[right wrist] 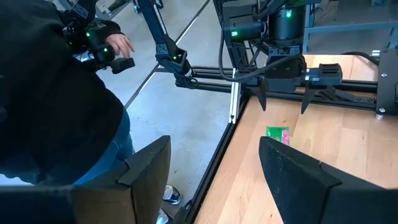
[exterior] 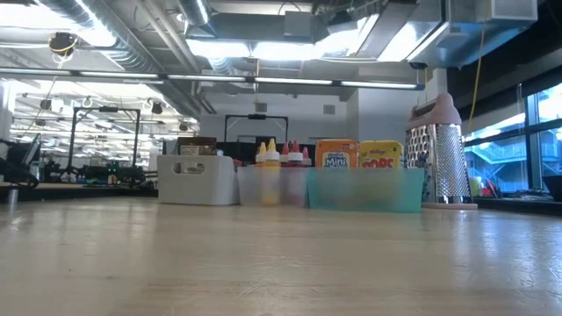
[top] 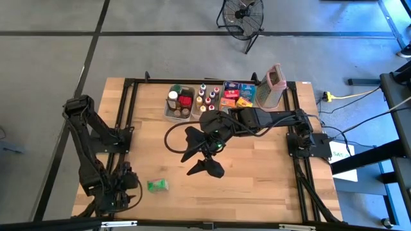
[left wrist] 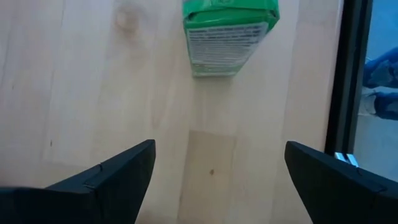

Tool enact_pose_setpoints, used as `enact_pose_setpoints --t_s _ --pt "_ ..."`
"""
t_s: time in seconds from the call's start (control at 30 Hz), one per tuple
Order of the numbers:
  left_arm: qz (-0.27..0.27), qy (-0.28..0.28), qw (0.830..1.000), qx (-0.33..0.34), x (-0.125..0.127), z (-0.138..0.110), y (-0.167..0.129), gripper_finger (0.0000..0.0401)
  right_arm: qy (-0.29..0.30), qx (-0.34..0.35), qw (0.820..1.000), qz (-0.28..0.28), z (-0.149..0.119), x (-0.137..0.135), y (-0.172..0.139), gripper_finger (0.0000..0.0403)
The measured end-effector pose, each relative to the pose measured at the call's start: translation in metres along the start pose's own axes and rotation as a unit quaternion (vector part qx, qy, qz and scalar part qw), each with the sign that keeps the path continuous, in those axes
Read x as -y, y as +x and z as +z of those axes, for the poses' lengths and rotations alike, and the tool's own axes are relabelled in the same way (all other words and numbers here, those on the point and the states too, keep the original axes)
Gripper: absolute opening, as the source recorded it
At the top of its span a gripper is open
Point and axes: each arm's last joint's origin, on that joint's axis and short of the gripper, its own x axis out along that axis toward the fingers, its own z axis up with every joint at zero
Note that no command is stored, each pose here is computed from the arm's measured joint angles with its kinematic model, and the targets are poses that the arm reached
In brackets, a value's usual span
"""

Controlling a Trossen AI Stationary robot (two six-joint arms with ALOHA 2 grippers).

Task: Pick & Place Kitchen Items
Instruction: Put the green cereal box into the green bin

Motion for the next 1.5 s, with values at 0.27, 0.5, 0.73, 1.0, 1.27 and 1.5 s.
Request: enact_pose_setpoints --t_s 0.27,0.5,0.73,1.0,1.27,1.5 --pt "-0.003 -0.007 1.0 0.001 0.001 0.0 0.0 0.0353 0.026 -0.001 1.0 0.0 0.0 0.0 0.0 0.0248" --pt "0.002 -0.001 1.0 0.014 0.001 0.001 0.001 0.0354 0.019 -0.005 1.0 0.0 -0.001 -0.001 0.0 0.0248" --pt "0.019 0.035 0.997 0.072 -0.001 0.007 0.002 0.0354 -0.001 -0.002 1.0 0.003 -0.001 -0.003 0.001 0.0248" --pt "0.029 0.051 0.994 0.092 -0.001 0.019 0.007 0.0353 0.0 -0.004 1.0 0.002 -0.001 -0.003 0.001 0.0248" --pt "0.021 0.049 0.995 0.088 -0.001 0.03 0.011 0.0352 -0.002 -0.006 1.0 -0.001 -0.002 -0.006 0.003 0.0248" --pt "0.014 0.052 0.995 0.087 0.0 0.033 0.012 0.0352 -0.002 -0.006 1.0 -0.003 -0.002 -0.006 0.003 0.0247"
